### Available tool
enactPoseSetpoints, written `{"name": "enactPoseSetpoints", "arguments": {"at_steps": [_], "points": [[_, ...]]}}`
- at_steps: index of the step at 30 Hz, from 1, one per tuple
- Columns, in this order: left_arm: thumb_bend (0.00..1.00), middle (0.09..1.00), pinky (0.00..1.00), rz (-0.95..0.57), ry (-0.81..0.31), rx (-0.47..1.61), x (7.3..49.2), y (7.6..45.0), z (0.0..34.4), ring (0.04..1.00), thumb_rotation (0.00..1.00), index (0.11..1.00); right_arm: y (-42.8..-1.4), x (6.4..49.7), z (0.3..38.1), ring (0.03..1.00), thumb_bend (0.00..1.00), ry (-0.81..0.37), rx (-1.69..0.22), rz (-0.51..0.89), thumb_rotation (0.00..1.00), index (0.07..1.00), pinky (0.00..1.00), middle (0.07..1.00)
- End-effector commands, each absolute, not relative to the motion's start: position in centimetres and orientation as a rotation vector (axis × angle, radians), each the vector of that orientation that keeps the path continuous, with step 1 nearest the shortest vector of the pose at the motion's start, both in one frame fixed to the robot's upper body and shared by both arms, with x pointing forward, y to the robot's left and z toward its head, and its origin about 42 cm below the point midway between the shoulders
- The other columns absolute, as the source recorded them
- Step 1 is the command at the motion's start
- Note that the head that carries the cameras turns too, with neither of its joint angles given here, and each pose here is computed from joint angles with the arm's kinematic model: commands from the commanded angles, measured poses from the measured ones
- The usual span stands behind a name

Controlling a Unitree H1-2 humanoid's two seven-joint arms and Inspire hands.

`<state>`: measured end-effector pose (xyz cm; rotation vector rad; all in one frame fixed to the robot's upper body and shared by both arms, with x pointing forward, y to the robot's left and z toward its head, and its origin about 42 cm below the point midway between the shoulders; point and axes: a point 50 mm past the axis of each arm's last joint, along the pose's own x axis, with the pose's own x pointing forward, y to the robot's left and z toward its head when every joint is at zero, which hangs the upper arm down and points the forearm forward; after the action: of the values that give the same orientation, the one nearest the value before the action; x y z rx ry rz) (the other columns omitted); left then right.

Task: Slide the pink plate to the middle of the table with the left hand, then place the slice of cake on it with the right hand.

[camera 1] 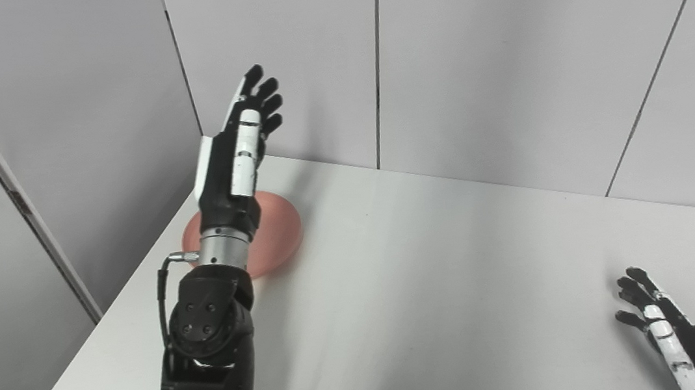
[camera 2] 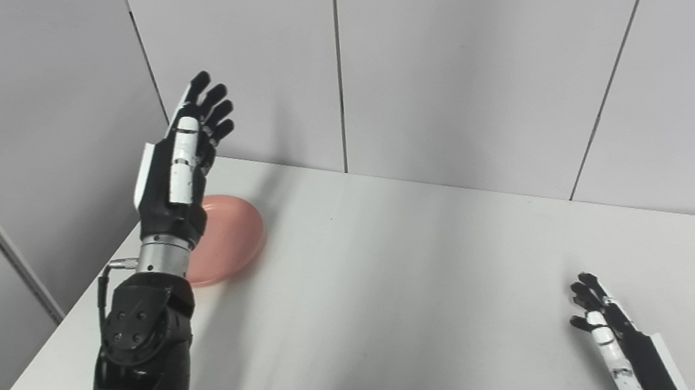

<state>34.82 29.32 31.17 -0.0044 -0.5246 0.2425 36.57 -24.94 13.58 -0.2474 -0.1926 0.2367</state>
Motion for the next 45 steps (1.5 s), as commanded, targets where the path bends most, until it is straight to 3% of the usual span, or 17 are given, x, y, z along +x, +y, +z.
{"name": "enactPoseSetpoints", "arguments": {"at_steps": [1, 21, 31, 45], "points": [[0.41, 0.923, 0.90, 0.265, -0.616, -0.016, 34.8, 30.0, 32.6, 0.916, 1.00, 0.913, -26.0, 36.0, 12.6, 0.908, 0.13, -0.130, -0.252, 0.216, 1.00, 0.917, 0.92, 0.901], [0.37, 0.964, 0.93, 0.520, -0.558, -0.089, 34.6, 36.1, 31.6, 0.946, 1.00, 0.953, -26.9, 35.9, 13.1, 0.919, 0.12, -0.117, -0.235, 0.223, 1.00, 0.928, 0.93, 0.916], [0.36, 0.977, 0.97, 0.578, -0.526, -0.094, 34.7, 38.1, 30.7, 0.965, 1.00, 0.970, -27.1, 36.0, 13.3, 0.928, 0.09, -0.120, -0.220, 0.234, 1.00, 0.934, 0.93, 0.924], [0.33, 0.963, 0.95, 0.627, -0.462, -0.136, 35.5, 39.3, 29.0, 0.948, 1.00, 0.957, -27.4, 36.1, 13.4, 0.931, 0.09, -0.120, -0.233, 0.237, 1.00, 0.932, 0.94, 0.926]]}}
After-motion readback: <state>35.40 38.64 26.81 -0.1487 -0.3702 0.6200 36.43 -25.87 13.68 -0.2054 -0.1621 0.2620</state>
